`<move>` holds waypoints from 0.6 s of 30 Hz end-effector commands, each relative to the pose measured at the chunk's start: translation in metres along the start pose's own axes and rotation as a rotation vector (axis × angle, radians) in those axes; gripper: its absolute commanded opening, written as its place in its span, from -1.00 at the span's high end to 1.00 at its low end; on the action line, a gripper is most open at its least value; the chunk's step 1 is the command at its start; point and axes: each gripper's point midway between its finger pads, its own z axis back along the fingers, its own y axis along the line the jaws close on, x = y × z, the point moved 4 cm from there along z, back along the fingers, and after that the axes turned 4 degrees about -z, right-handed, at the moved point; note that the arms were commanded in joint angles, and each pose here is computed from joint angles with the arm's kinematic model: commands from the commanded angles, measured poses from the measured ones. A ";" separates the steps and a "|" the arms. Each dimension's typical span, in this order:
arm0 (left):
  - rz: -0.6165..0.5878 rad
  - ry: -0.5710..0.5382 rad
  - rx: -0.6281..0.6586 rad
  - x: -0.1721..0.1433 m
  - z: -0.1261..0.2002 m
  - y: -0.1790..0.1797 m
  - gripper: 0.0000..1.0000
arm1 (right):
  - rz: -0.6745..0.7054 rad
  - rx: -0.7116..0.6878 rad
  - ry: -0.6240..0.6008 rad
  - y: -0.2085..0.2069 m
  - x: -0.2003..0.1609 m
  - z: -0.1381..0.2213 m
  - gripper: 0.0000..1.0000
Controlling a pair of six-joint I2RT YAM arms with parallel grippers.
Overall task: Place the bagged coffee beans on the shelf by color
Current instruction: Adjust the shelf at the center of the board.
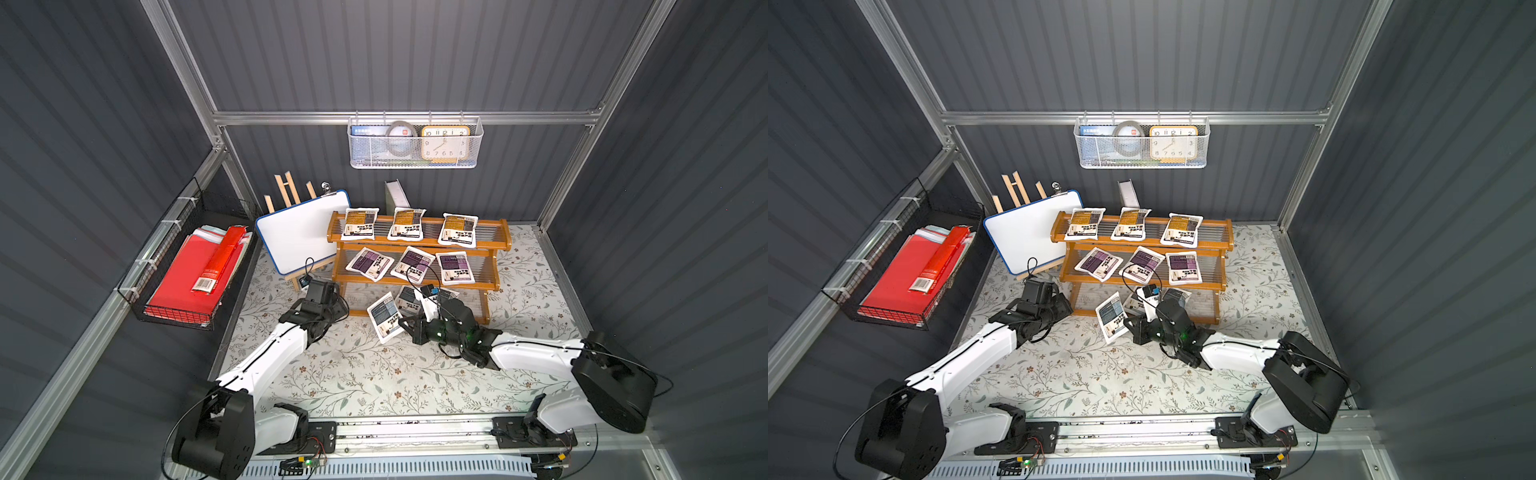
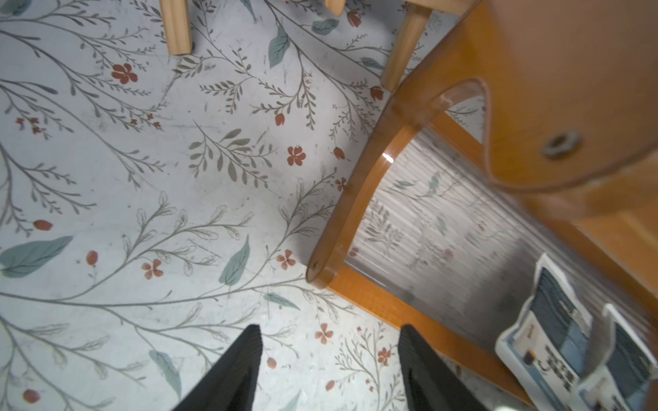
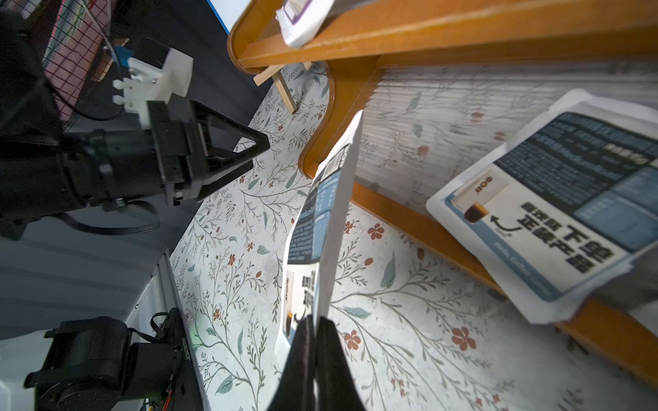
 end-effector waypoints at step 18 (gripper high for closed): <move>-0.068 0.040 -0.140 -0.023 -0.057 -0.012 -0.17 | 0.041 -0.079 0.033 -0.009 -0.010 0.023 1.00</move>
